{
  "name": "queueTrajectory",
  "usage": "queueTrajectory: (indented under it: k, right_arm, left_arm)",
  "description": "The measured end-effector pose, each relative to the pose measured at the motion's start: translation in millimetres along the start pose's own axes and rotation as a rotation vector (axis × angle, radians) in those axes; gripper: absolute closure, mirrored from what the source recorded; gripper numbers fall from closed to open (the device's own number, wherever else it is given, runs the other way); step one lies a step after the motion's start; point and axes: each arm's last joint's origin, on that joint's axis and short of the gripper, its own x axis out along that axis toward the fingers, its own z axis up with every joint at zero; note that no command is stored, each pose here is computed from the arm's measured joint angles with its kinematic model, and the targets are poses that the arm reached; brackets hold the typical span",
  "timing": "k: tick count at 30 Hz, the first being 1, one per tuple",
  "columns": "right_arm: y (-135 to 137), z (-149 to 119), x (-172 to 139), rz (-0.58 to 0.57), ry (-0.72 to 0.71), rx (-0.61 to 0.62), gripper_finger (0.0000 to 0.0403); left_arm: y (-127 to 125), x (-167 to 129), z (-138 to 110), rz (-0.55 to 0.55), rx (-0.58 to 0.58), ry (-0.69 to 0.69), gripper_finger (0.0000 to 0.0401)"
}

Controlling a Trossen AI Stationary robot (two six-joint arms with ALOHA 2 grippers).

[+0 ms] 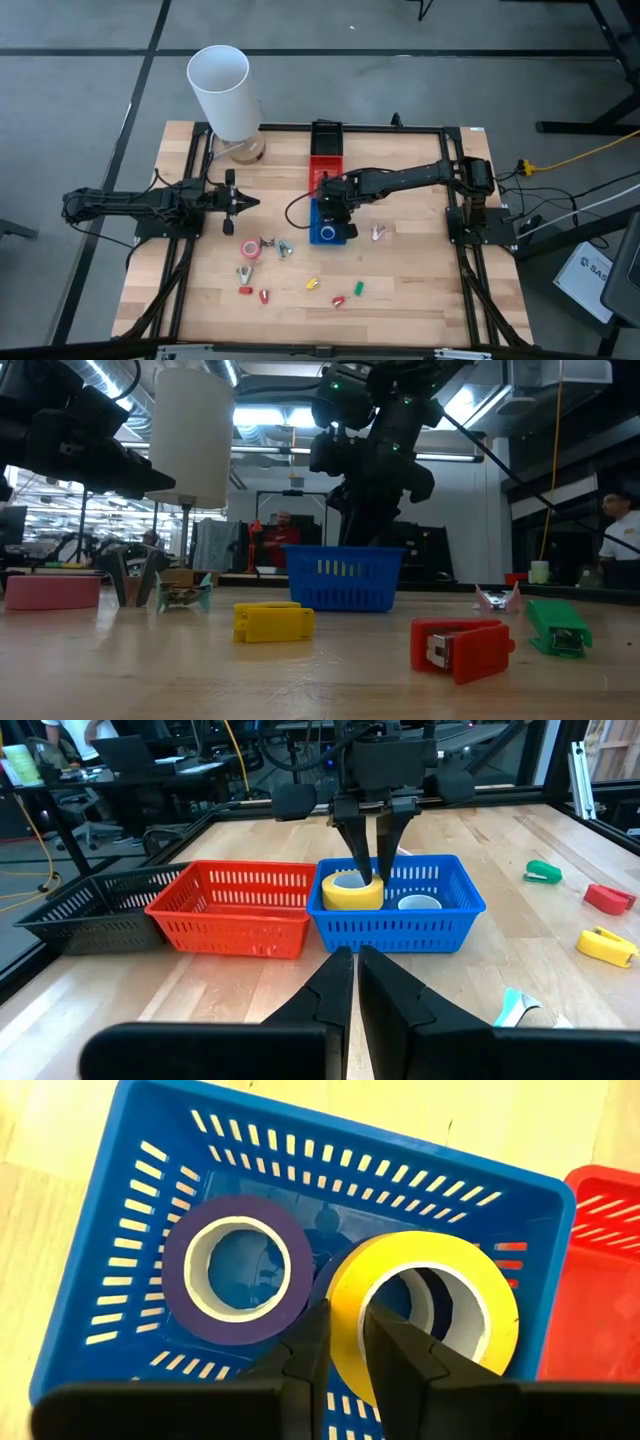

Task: Pick and place Stapler, Stapler remover, tape
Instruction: Put the yellow tape into the blue bin

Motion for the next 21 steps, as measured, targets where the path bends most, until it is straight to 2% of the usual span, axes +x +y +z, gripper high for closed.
queueTrajectory:
  k: [21]
  right_arm:
    - [7.5, 1.6, 0.3, 0.012, 0.004, -0.014, 0.0338]
  left_arm:
    - [0.0, 0.0, 0.0, 0.000, 0.000, 0.000, 0.0384]
